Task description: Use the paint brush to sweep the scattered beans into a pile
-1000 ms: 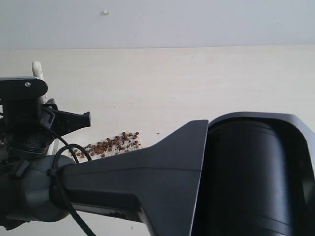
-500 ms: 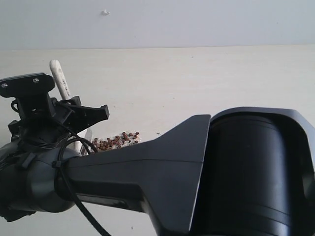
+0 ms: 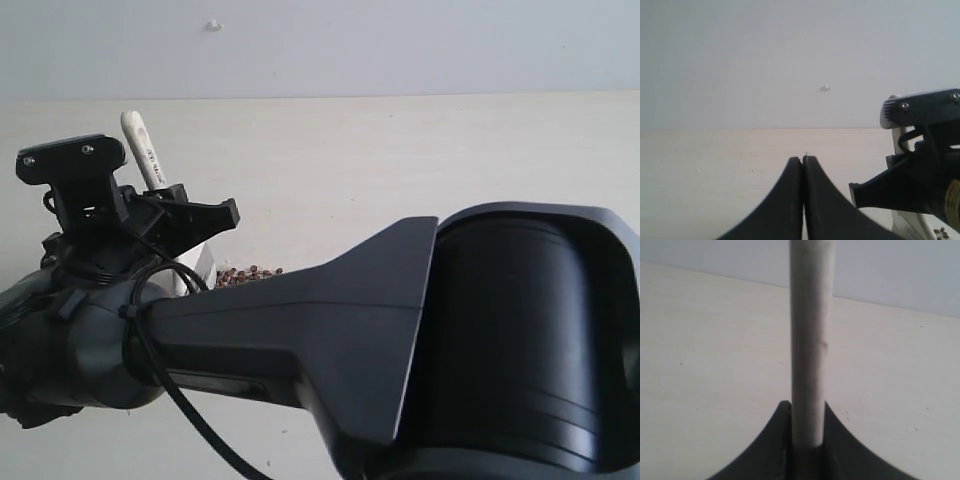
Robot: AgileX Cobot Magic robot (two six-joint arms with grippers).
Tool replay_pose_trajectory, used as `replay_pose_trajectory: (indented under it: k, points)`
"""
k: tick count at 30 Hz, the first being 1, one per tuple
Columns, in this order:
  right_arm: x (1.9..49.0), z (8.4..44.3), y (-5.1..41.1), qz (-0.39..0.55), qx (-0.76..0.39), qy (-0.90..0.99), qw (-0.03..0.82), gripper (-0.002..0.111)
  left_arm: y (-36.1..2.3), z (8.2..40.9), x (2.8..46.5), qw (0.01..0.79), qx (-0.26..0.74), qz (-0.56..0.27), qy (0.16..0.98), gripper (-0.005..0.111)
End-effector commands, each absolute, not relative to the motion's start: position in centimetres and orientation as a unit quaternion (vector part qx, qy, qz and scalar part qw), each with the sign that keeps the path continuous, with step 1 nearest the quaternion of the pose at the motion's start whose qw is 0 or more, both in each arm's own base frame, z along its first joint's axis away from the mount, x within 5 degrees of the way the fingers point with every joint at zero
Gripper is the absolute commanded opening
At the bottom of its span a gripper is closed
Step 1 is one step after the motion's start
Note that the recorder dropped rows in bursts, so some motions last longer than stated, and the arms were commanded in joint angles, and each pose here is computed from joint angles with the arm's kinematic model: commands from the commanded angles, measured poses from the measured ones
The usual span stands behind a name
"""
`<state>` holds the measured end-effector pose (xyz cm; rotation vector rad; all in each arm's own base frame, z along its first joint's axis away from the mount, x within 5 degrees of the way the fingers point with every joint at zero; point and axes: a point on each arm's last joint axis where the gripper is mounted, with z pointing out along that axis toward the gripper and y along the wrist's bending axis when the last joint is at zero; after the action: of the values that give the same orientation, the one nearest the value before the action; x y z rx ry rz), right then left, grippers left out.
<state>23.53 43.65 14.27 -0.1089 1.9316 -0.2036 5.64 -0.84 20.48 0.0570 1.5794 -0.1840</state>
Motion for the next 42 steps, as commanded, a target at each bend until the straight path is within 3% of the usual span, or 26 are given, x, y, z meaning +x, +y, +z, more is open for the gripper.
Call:
replay_pose_trajectory:
  k: [1,6,11,17,23,28,33,37,42]
  points:
    - [23.3,17.6,44.1,-0.037,-0.045,0.809,0.585,0.0,-0.8,20.6,5.6,0.705,0.021,-0.087,0.704,0.0]
    - [23.8,18.8,45.0,0.034,-0.065,0.803,0.592,0.0,-0.8,20.6,5.6,0.705,0.021,-0.087,0.704,0.0]
    - [25.8,17.7,44.8,0.074,-0.06,0.817,0.568,0.0,-0.8,20.6,5.6,0.705,0.021,-0.087,0.704,0.0]
    - [27.3,15.9,43.6,0.043,-0.043,0.839,0.541,0.0,-0.8,20.6,5.6,0.705,0.021,-0.087,0.704,0.0]
    - [27.6,15.7,42.1,-0.066,-0.043,0.83,0.553,0.0,-0.8,20.6,5.6,0.705,0.021,-0.087,0.704,0.0]
    - [26.4,17.1,43.2,0.003,-0.03,0.833,0.553,0.0,-0.8,20.6,5.6,0.705,0.021,-0.087,0.704,0.0]
    - [24.4,19.4,44.5,0.039,-0.103,0.802,0.587,0.0,-0.8,20.6,5.6,0.705,0.021,-0.087,0.704,0.0]
    - [22.9,18.7,41.7,0.07,-0.137,0.771,0.618,0.0,-0.8,20.6,5.6,0.705,0.021,-0.087,0.704,0.0]
    - [21.3,19.2,37.7,0.096,-0.168,0.801,0.566,0.0,-0.8,20.6,5.6,0.705,0.021,-0.087,0.704,0.0]
